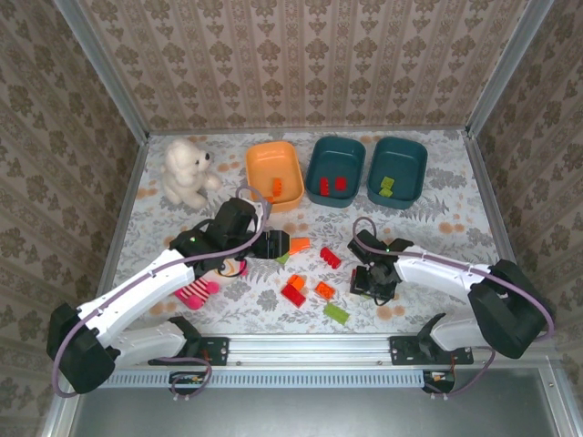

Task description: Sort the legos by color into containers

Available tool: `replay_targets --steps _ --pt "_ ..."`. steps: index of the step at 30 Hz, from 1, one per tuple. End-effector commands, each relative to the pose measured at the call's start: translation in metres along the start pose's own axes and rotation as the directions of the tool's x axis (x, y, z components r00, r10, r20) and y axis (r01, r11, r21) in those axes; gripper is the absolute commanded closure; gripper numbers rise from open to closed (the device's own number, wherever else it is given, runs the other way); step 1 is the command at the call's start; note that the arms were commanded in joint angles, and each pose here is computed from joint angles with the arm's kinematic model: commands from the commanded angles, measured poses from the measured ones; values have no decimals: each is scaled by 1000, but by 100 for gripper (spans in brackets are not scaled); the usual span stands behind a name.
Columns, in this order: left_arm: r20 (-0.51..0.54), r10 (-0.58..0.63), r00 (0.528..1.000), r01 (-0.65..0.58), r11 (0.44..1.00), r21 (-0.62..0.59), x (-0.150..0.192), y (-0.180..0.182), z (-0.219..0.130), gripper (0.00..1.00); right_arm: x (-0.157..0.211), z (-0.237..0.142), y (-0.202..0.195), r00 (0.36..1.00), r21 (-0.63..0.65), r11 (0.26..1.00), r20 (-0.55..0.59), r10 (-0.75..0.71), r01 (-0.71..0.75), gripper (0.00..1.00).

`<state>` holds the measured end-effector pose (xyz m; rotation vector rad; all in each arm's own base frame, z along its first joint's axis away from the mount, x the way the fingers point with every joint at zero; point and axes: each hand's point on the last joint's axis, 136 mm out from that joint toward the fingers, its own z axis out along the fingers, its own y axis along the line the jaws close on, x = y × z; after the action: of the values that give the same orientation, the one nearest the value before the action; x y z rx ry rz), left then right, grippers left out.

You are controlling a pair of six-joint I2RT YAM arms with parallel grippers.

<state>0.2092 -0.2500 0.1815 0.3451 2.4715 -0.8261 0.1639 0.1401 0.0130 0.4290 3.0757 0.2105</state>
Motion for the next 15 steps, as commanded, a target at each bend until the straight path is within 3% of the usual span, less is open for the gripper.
replay_targets --steps 1,6,11,15 --pt "8 0 1000 0 1000 20 2 -5 -3 35 -3 1 -1 1000 12 1000 8 24 -24 62" --pt "18 -7 1000 6 999 37 0 -9 -3 35 -9 -17 4 999 -9 1000 46 6 -6 77" --pt "56 -8 998 4 998 69 -18 -24 -8 35 -26 -72 7 989 -13 999 141 -39 41 78" --pt "99 -5 995 -6 995 104 -47 -44 -8 34 -70 -129 -1 965 -28 999 262 -16 24 77"
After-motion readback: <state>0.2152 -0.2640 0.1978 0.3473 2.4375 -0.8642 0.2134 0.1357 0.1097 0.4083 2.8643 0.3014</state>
